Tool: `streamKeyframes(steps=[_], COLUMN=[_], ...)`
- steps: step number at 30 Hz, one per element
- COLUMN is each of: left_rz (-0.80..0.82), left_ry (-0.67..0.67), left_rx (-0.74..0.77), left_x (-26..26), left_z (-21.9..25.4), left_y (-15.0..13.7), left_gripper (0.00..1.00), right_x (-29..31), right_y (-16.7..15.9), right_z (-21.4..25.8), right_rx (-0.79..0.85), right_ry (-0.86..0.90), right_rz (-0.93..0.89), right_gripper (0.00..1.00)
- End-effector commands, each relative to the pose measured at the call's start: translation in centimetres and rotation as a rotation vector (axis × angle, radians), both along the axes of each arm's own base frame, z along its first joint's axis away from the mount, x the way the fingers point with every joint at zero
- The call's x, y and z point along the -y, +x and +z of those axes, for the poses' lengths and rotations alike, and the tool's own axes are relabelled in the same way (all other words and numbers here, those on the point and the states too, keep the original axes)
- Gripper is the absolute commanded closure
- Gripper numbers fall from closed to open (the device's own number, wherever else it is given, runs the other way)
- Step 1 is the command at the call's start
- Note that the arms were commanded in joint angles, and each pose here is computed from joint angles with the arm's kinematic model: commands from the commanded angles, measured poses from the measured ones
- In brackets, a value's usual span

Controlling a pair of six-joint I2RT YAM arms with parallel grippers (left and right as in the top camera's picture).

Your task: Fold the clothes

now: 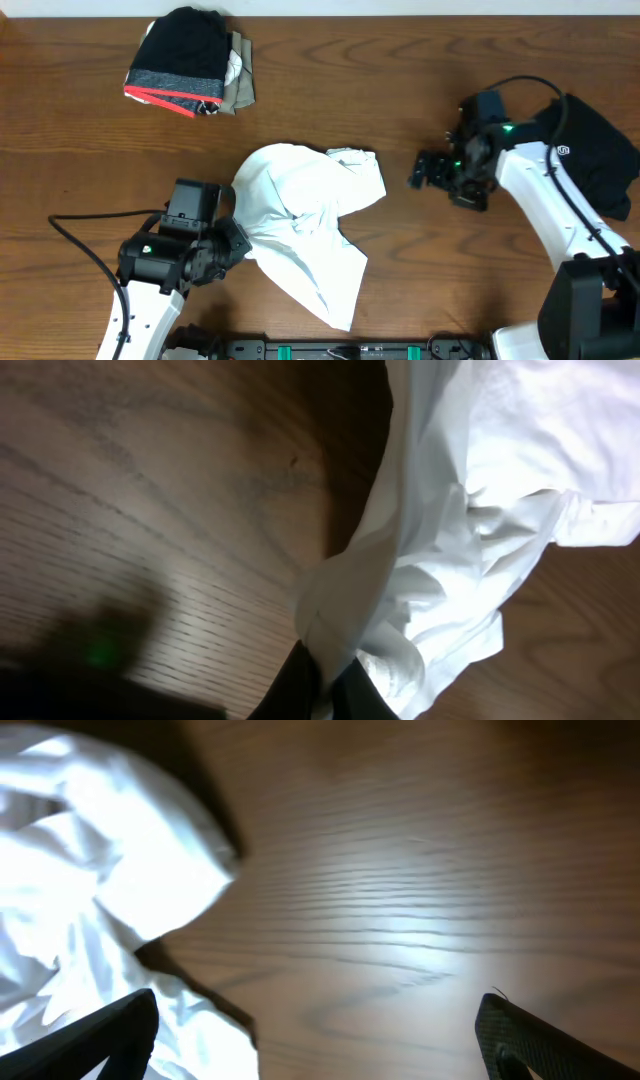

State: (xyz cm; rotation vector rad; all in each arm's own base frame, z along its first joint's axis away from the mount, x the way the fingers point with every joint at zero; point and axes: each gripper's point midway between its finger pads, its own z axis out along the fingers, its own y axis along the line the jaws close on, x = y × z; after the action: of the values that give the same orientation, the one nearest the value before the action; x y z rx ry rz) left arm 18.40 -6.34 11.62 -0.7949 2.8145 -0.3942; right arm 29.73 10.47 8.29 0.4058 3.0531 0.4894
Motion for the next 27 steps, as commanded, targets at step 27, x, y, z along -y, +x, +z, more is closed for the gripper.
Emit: streamKeyframes(steps=[27], left_rz=[0.092], left_ry=[0.09], left_rx=[-0.043], left_x=[-3.5], left_z=[-0.2], left_y=[-0.6], left_gripper=[0.94], right_x=[-10.9], right_y=[4.8], right_z=[-5.1], right_rx=[0.233], right_ry=[0.051], right_rz=[0.286], right_gripper=[0.01])
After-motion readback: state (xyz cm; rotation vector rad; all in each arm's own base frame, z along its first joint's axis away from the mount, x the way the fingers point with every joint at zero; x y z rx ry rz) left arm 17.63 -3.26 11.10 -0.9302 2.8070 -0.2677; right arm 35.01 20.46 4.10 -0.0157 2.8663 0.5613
